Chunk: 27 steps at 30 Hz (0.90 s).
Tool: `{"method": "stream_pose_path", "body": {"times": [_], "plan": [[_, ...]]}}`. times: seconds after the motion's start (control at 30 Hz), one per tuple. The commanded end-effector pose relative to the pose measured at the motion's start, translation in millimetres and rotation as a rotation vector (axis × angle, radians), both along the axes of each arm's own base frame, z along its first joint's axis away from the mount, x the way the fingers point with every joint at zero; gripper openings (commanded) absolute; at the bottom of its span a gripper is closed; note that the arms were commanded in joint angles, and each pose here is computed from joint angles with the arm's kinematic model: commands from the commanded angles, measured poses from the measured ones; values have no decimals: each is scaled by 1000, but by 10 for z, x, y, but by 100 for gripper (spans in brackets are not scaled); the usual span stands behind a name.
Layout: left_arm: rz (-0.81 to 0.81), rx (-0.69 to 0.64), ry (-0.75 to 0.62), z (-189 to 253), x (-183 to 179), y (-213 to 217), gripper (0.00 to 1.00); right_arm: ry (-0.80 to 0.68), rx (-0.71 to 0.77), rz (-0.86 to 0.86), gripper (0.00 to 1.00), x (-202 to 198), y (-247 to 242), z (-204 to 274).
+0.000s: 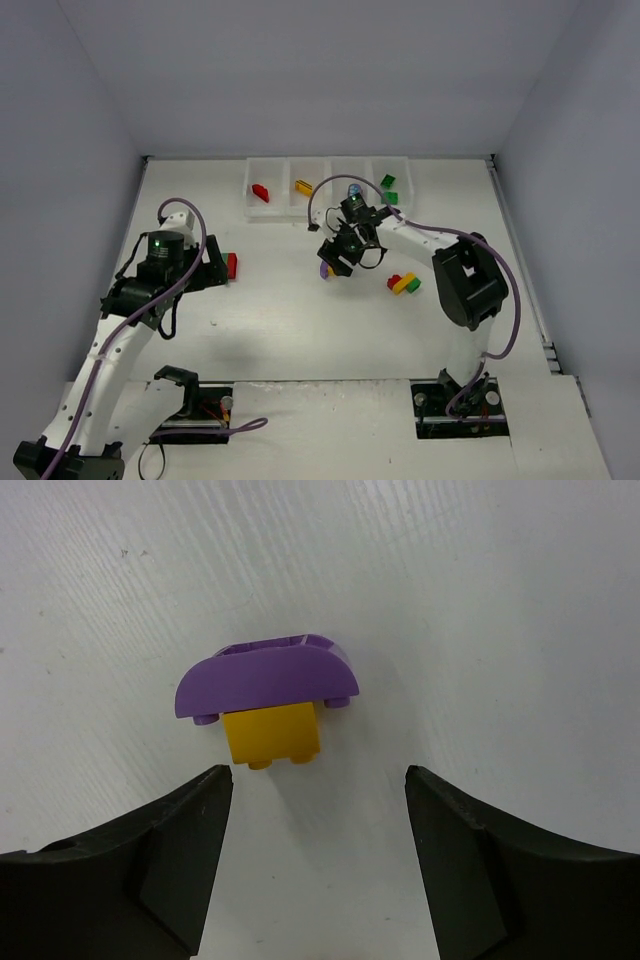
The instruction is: Sort the legos into containers by color
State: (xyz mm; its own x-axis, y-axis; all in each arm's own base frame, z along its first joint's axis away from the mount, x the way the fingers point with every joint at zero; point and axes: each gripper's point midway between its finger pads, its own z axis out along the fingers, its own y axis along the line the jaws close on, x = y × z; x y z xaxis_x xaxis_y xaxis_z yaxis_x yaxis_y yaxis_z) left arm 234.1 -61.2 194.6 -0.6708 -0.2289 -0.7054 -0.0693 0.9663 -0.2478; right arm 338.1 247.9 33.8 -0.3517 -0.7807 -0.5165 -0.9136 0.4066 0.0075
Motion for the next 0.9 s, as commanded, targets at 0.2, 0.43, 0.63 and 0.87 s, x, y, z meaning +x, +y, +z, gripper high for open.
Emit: {"method": "stream_pose_path", "body": {"times": [0.2,0.43,0.63,0.87], "plan": [[-17,-10,-56,127,121,-51,77,-31,22,78,68,62,214,49],[-22,-18,-46,96,134,-76,77,-32,30,83,67,76,281,25],[-21,-20,-38,63,138,-81,77,-18,21,85,58,51,296,-54],[-23,-37,-35,59,141,-108,77,-48,49,74,26,70,332,17]]}}
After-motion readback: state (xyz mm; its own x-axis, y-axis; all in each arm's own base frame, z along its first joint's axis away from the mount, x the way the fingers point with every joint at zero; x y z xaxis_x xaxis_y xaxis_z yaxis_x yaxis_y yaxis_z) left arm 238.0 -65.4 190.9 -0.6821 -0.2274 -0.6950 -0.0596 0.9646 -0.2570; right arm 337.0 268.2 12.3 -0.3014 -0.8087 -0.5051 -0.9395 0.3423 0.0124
